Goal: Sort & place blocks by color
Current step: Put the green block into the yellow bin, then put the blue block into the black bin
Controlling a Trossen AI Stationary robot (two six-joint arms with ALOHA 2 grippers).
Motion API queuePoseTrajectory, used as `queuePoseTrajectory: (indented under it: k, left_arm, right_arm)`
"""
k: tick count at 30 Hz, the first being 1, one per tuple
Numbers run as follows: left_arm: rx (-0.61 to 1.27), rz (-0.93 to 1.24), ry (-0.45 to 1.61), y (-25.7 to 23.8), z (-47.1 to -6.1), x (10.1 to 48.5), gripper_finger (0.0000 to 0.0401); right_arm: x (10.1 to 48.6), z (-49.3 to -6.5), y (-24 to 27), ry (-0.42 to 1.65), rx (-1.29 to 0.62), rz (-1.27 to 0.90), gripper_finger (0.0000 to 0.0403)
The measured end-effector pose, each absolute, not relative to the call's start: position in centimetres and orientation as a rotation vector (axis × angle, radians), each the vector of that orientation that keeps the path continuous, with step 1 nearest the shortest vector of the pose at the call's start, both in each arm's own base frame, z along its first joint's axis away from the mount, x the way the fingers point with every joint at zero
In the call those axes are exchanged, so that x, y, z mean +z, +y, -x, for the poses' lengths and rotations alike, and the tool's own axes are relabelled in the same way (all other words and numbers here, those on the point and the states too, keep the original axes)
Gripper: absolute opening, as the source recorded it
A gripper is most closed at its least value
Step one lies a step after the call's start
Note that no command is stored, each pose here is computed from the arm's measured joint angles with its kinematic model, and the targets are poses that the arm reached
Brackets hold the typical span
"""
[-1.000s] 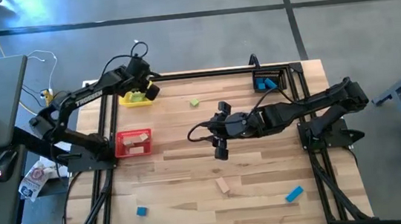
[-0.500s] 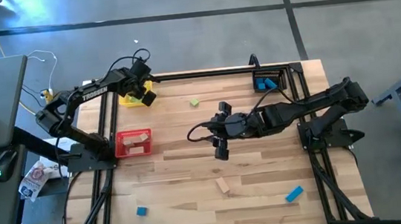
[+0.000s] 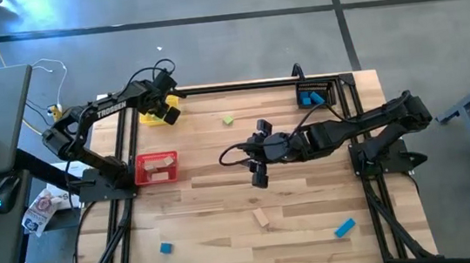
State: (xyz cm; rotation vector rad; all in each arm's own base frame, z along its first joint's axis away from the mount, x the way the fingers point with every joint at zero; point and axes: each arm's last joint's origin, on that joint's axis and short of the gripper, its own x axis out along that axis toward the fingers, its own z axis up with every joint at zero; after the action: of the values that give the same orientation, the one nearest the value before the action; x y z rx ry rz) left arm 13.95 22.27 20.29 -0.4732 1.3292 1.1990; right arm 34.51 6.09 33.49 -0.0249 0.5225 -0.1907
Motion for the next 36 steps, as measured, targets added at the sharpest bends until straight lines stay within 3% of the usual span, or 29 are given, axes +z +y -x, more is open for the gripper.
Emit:
queuePoseTrajectory:
  k: [16, 26, 36]
  left_arm:
    - [1.173, 0.452, 1.340, 22.2, -13.9, 20.4, 0.0129]
    - [1.022, 0.507, 1.230, 20.9, -14.6, 21.8, 0.0120]
    - [0.802, 0.464, 1.157, 17.7, -17.2, 23.3, 0.0117]
  right_arm:
    - [33.0, -34.2, 6.1, 0.571, -0.205, -0.037, 0.0184]
    - [30.9, -32.2, 6.5, 0.876, -0.189, -0.236, 0.0184]
    - [29.5, -28.8, 9.8, 1.154, -0.185, -0.191, 0.0184]
